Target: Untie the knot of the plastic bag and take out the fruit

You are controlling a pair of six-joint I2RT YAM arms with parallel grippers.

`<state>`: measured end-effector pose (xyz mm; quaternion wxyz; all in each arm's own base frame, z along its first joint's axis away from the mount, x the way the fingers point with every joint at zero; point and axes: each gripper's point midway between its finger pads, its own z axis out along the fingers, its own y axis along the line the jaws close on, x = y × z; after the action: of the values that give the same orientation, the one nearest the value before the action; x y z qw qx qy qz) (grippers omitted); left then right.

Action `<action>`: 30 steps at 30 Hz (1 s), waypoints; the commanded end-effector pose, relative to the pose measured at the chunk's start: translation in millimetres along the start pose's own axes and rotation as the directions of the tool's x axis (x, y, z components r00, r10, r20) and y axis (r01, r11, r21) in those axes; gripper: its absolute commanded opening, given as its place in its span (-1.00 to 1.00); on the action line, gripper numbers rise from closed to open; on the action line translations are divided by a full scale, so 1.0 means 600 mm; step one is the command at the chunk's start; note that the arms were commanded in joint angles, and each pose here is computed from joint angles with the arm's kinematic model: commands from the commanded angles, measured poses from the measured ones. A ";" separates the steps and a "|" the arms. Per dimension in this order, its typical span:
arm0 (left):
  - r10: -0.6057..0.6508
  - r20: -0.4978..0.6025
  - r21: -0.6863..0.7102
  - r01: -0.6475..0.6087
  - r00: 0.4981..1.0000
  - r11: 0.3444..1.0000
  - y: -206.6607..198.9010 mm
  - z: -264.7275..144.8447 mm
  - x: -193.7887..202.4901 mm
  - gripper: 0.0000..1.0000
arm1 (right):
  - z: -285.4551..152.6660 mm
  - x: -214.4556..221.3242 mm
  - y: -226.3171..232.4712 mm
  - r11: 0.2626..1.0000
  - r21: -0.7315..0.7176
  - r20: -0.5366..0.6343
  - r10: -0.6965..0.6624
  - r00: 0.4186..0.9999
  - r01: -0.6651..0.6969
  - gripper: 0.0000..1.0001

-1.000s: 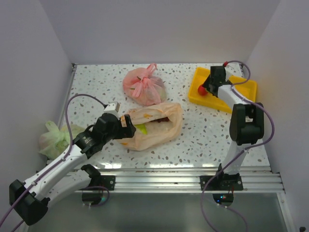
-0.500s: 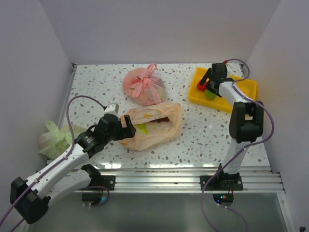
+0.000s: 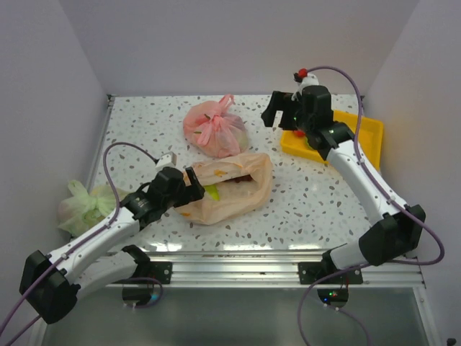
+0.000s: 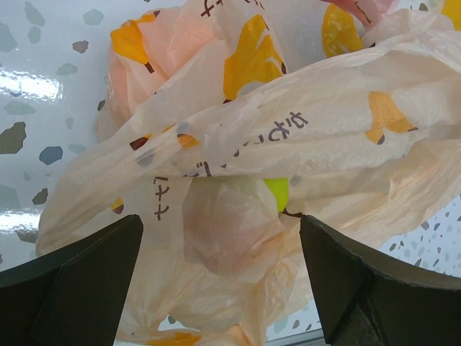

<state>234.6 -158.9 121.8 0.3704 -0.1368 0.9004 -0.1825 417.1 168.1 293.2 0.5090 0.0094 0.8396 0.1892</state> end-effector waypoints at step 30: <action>0.080 -0.162 -0.005 -0.082 0.984 0.997 -0.015 0.065 0.097 -0.35 | -0.109 0.400 0.244 0.821 -0.568 -0.412 -0.334 0.848 0.048 0.75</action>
<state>226.3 -196.3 54.4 0.2907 -0.1269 0.9340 -0.1645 209.6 315.7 151.3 0.2626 -0.2620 0.8612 0.3476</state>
